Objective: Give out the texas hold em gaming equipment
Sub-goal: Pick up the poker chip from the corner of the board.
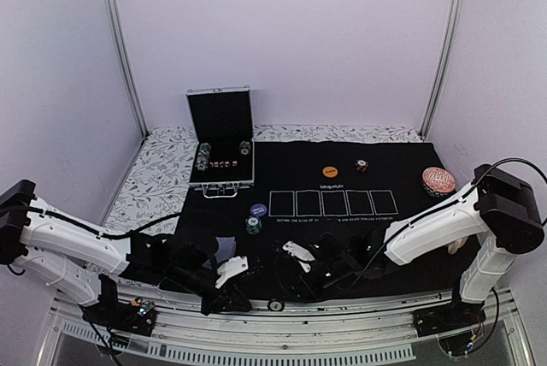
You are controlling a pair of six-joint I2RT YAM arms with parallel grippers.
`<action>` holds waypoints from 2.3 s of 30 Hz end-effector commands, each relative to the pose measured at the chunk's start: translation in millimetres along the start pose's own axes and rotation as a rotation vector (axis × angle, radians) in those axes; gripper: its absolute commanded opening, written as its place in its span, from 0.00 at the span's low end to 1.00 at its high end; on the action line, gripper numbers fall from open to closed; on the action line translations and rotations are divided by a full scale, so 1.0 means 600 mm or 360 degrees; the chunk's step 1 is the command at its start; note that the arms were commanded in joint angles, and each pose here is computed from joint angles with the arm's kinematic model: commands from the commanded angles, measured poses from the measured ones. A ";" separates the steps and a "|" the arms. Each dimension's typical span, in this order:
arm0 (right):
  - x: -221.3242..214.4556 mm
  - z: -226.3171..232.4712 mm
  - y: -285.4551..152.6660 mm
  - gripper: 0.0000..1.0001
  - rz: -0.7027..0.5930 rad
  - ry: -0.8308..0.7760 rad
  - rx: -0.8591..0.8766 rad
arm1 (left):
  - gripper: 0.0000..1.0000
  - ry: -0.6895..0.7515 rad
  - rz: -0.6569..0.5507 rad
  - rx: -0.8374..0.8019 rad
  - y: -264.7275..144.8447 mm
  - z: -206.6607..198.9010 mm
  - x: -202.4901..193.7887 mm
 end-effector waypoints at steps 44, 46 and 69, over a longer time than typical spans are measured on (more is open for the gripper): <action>-0.016 0.013 0.053 0.05 0.0122 -0.0132 0.0171 | 0.07 0.0145 -0.0009 0.0107 0.047 0.053 -0.011; -0.013 0.016 0.047 0.04 0.0110 -0.0131 0.0173 | 0.07 0.0145 -0.0017 0.0106 0.045 0.052 -0.010; 0.191 -0.231 -0.395 0.02 -0.0957 0.0460 -0.0373 | 0.54 0.0148 -0.0721 0.0795 -0.172 0.040 0.174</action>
Point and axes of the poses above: each gripper's point midway between its finger pads, its own y axis out along the fingers, its own z axis along the line the jaws close on, x = y × z, the point moved 5 cm from there along -y, back along the fingers, and after that the axes turned 5 degrees about -y, right-handed, at the moved point
